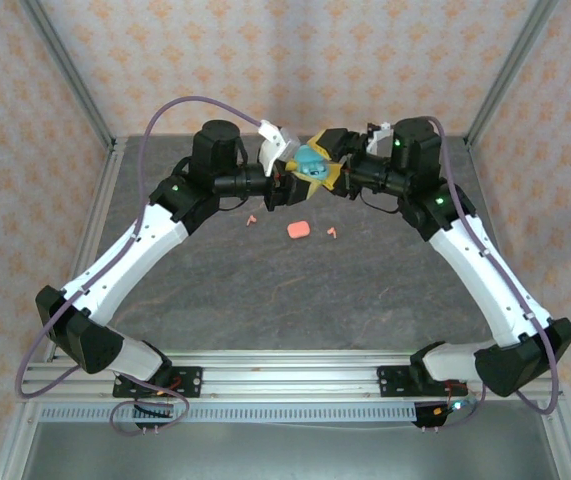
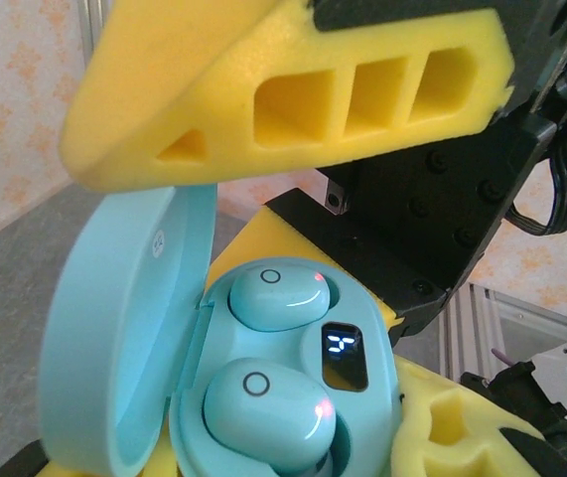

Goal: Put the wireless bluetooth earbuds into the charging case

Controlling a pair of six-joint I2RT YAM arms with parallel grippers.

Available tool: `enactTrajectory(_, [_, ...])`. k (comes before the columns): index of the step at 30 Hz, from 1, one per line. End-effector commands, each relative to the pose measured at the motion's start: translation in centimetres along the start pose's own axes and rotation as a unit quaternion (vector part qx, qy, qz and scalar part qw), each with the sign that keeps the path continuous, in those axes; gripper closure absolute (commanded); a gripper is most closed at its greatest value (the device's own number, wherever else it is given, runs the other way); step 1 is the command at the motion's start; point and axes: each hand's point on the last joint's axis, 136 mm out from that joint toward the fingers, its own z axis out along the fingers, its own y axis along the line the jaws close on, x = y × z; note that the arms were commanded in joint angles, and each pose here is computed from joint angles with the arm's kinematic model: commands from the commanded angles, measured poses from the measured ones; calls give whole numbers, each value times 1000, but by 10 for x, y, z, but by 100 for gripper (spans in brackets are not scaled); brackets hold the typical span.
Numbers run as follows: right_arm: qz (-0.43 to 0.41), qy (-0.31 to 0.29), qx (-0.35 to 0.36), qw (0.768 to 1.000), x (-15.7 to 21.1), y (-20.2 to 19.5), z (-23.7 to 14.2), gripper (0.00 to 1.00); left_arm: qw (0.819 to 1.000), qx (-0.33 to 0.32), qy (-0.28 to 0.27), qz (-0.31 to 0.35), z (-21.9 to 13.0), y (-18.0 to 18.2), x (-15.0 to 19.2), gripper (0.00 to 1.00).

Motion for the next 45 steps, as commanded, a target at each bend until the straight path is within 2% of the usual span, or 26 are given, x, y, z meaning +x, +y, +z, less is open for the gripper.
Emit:
enactTrajectory(1, [-9, 31, 10, 999, 21, -3, -14, 39, 999, -16, -18, 21, 0, 8, -14, 74])
enactTrajectory(13, [-17, 32, 17, 999, 28, -4, -26, 36, 1000, -13, -21, 16, 3, 10, -14, 74])
enactTrajectory(25, [-2, 20, 24, 1000, 18, -12, -16, 37, 1000, 10, -23, 12, 1, 0, -15, 74])
enactTrajectory(39, [0, 19, 5, 1000, 15, -6, -12, 67, 999, 40, -13, 10, 1, -10, -14, 74])
enactTrajectory(45, [-1, 19, -3, 1000, 14, -4, -10, 78, 998, 54, -11, 11, -1, -15, -14, 71])
